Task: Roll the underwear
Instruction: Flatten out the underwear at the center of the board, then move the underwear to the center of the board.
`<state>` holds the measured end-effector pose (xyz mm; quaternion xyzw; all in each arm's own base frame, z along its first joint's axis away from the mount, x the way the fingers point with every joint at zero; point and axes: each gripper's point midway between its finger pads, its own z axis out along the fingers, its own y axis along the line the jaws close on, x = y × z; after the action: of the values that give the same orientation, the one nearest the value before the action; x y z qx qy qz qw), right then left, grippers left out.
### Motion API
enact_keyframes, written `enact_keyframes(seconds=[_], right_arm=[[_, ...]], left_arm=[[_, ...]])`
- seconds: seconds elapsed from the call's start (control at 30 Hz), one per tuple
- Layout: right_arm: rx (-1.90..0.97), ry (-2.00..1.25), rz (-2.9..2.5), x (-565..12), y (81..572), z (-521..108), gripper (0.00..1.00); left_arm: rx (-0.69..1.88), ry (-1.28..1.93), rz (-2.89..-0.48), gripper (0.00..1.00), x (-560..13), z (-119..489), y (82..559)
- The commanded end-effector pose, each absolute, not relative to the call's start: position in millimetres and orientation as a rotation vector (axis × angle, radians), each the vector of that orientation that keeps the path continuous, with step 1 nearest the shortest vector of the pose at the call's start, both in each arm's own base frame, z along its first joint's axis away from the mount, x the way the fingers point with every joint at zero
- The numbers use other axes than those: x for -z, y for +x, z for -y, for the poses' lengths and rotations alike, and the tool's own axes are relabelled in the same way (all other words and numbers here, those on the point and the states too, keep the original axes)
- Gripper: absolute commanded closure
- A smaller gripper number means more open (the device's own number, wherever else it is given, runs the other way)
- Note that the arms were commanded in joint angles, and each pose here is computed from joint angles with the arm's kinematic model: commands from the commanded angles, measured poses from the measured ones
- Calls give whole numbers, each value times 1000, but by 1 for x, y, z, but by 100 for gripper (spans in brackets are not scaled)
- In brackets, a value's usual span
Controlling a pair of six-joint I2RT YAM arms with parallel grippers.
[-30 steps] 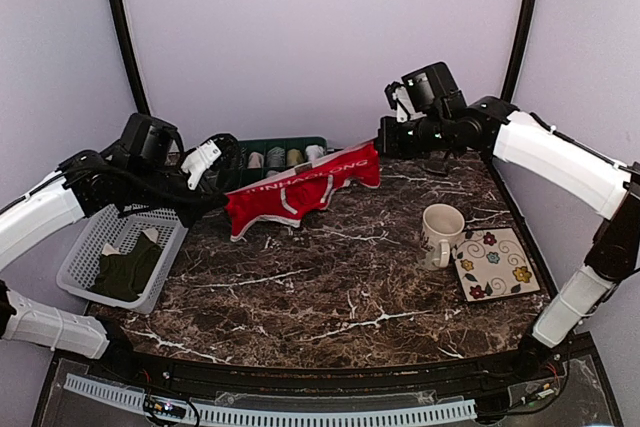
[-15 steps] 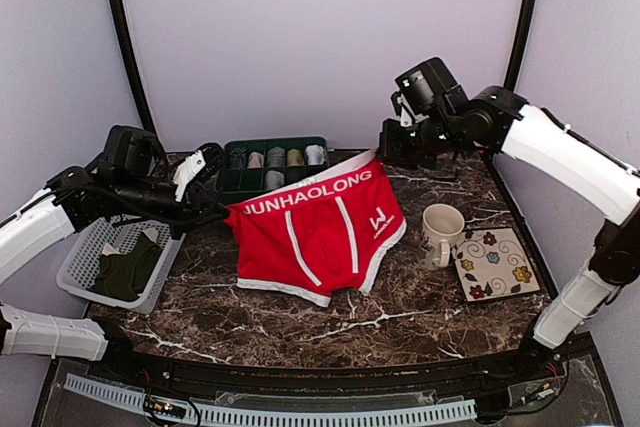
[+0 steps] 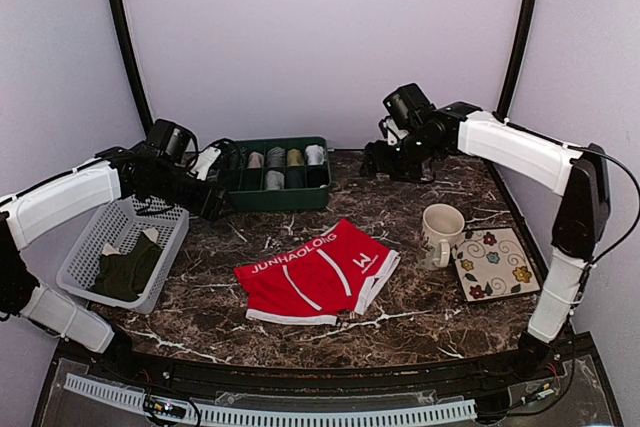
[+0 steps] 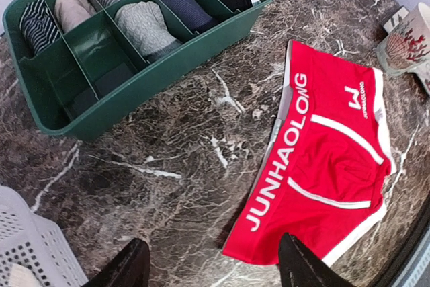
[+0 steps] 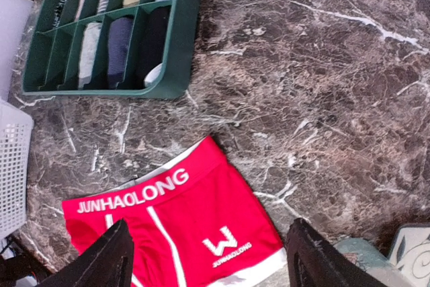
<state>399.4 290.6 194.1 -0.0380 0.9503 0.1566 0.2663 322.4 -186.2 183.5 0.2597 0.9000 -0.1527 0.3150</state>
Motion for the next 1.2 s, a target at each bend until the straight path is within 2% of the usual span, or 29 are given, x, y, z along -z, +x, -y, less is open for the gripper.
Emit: enact_keyframes(seconds=[0.0,0.13,0.23,0.43,0.57,0.73,0.83,1.0,1.17], right_arm=[[-762,-415,-2492,-205,358,-327,29],[-846,-572,-2565,-172,327,-347,38],[-824,-675,-2583,-158,314,-358,40],[-757,-687,-2612,-143,316,-360,45],[-723,-675,-2639,-132,316,-356,48],[-659,-652,-2657,-123,318,-347,49],[-626,-647,-2659,-120,321,-343,50],[-561,-609,-2640,-112,348,-334,52],[-522,-636,-2635,-100,378,-339,56]], left_arm=[[624,507,-2524,34,-166,192,287],[722,456,-2634,40,-139,202,260],[756,457,-2686,42,-122,215,246],[822,588,-2826,49,-75,255,219],[755,593,-2891,53,-52,257,222],[539,607,-2986,59,-24,230,233],[449,529,-3000,61,-20,199,261],[401,690,-2870,56,-49,199,287],[487,639,-2779,46,-80,203,294]])
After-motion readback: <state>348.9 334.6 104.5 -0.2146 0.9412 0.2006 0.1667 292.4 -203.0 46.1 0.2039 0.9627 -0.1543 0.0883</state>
